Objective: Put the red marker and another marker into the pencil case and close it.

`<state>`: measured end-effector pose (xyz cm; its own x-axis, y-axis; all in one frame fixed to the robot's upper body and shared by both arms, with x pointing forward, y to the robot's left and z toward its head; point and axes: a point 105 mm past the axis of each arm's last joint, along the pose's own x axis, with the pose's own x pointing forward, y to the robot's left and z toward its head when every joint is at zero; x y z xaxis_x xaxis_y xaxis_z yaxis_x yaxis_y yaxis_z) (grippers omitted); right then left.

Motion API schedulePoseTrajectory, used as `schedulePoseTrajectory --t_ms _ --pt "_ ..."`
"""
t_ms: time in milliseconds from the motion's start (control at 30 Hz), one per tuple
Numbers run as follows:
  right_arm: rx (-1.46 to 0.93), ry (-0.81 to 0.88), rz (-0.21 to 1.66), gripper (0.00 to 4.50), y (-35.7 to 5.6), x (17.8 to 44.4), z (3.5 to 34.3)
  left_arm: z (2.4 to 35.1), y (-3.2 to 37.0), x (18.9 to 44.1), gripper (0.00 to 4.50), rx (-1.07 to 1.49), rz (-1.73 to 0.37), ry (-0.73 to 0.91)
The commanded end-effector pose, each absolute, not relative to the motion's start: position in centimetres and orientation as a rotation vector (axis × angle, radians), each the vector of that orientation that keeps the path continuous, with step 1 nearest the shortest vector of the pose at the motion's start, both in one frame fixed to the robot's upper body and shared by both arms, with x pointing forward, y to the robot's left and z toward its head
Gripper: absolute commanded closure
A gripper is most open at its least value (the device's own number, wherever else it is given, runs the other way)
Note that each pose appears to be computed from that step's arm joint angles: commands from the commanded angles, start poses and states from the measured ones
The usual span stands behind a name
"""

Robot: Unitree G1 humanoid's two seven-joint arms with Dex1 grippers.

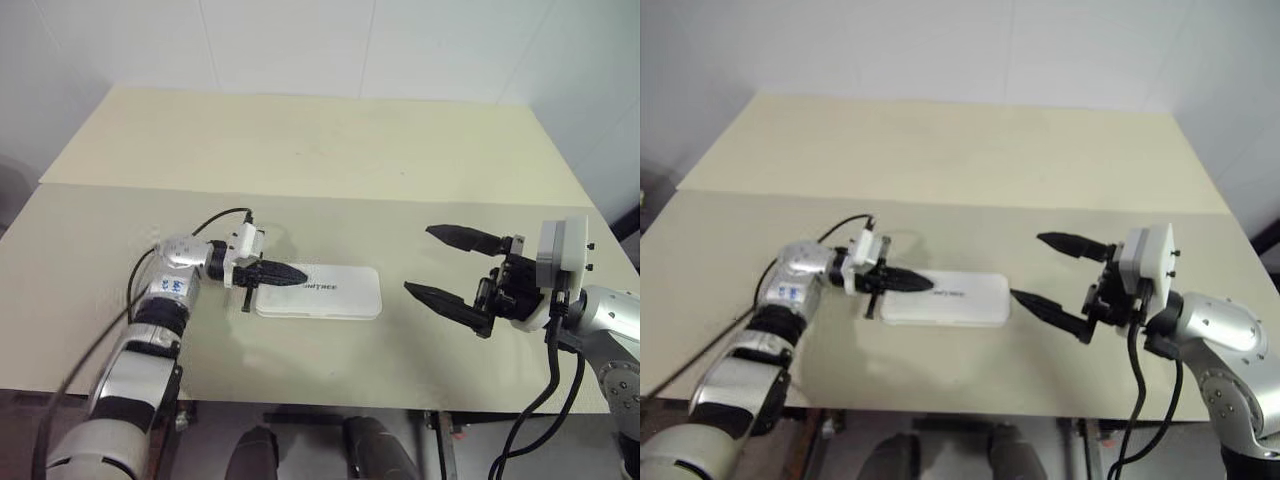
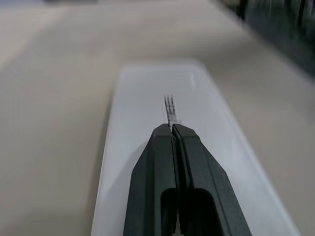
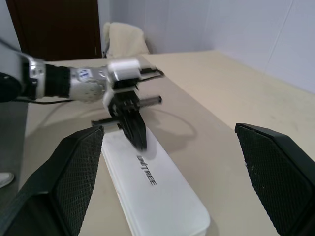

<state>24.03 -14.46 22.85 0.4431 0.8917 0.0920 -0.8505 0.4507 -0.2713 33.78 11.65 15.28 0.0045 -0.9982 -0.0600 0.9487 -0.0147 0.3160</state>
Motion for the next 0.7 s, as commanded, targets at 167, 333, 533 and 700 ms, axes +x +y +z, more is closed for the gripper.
schedulePoseTrajectory --t_ms 167,333,533,700 --pt "-0.266 -0.263 1.106 0.0 -15.3 25.3 23.9 20.0 13.3 30.9 4.46 0.203 -1.514 -0.493" --pt "-0.29 -0.247 1.116 0.0 -15.7 25.9 23.7 19.5 15.5 28.1 4.46 0.305 -1.483 -0.462" --pt "-0.304 -0.201 1.124 0.0 -16.6 25.9 23.2 19.8 18.8 26.8 3.8 0.367 -1.388 -0.447" --pt "-0.309 -0.196 1.135 0.0 -16.6 26.3 23.3 19.8 20.0 26.1 2.14 0.392 -1.39 -0.435"
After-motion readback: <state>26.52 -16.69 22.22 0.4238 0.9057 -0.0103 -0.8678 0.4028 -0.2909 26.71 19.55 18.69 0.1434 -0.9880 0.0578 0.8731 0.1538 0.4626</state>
